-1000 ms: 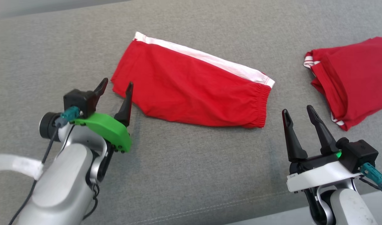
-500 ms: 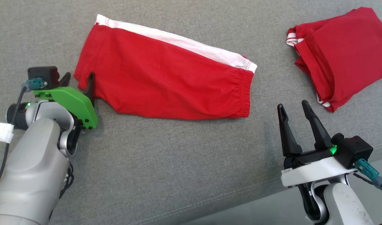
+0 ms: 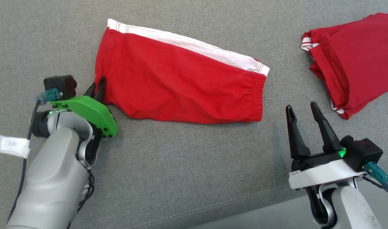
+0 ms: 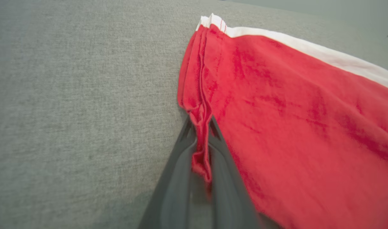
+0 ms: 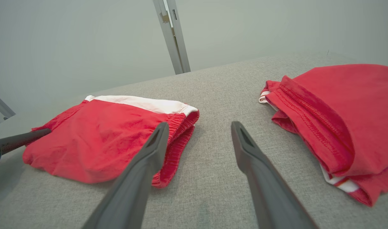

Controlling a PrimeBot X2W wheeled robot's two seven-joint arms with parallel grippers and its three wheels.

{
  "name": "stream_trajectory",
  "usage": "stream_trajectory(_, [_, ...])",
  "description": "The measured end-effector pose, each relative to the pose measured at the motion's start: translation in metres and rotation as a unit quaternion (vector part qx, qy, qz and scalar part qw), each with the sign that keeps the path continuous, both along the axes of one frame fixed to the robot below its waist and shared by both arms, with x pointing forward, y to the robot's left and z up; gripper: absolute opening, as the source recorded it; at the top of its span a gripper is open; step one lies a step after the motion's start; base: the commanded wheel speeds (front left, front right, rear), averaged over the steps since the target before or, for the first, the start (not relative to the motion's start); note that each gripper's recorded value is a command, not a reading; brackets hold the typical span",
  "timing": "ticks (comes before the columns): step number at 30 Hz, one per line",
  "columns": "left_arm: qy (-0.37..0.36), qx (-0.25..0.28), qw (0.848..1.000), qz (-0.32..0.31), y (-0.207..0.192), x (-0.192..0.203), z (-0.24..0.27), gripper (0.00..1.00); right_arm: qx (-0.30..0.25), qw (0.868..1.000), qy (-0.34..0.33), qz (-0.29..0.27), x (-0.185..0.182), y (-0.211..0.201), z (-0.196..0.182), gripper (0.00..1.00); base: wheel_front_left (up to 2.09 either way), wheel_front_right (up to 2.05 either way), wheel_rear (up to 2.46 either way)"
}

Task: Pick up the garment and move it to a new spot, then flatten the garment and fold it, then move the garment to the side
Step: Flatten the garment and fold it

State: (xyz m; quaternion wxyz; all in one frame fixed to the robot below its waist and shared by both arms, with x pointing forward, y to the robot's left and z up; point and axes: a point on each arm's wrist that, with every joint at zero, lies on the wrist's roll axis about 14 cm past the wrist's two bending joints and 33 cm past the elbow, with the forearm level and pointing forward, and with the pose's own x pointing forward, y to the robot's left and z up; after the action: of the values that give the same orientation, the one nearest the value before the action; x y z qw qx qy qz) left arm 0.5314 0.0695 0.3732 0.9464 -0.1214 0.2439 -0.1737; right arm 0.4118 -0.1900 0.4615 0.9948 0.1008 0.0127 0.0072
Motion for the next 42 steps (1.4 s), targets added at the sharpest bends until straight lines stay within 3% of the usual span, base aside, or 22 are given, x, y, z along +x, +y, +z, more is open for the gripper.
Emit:
stream_trajectory(7, [-0.036, -0.014, 0.998, 0.048, 0.020, -0.027, 0.010, 0.00, -0.001, 1.000, -0.002, 0.003, 0.000, 0.000, 0.002, 1.00, 0.00, 0.00, 0.00])
stream_trajectory(19, [-0.006, -0.033, 0.995, 0.090, 0.036, -0.099, 0.016, 0.00, -0.006, 1.000, -0.003, 0.023, 0.005, 0.010, 0.008, 1.00, 0.00, 0.00, 0.00])
stream_trajectory(20, [-0.004, -0.031, 0.996, 0.089, 0.037, -0.101, 0.017, 0.05, -0.005, 1.000, -0.004, 0.026, 0.006, 0.012, 0.009, 1.00, 0.00, 0.00, 0.00])
stream_trajectory(21, [0.000, -0.028, 0.996, 0.086, 0.037, -0.102, 0.017, 0.42, -0.004, 1.000, -0.004, 0.029, 0.006, 0.013, 0.010, 1.00, 0.00, 0.00, 0.00])
stream_trajectory(22, [-0.001, -0.026, 0.996, 0.086, 0.038, -0.103, 0.019, 1.00, -0.004, 1.000, -0.003, 0.030, 0.006, 0.014, 0.010, 1.00, 0.00, 0.00, 0.00])
stream_trajectory(31, [-0.088, -0.009, 0.988, 0.124, 0.060, -0.092, 0.058, 1.00, -0.007, 1.000, -0.011, 0.028, 0.003, 0.012, 0.018, 1.00, 0.00, 0.00, 0.00])
stream_trajectory(38, [-0.206, 0.005, 0.967, 0.149, 0.079, -0.088, 0.117, 1.00, -0.017, 0.999, -0.023, 0.034, 0.001, 0.012, 0.029, 1.00, 0.00, 0.00, 0.00])
stream_trajectory(42, [-0.227, 0.025, 0.961, 0.158, 0.088, -0.102, 0.126, 1.00, -0.021, 0.998, -0.031, 0.043, -0.002, 0.017, 0.037, 1.00, 0.00, 0.00, 0.00])
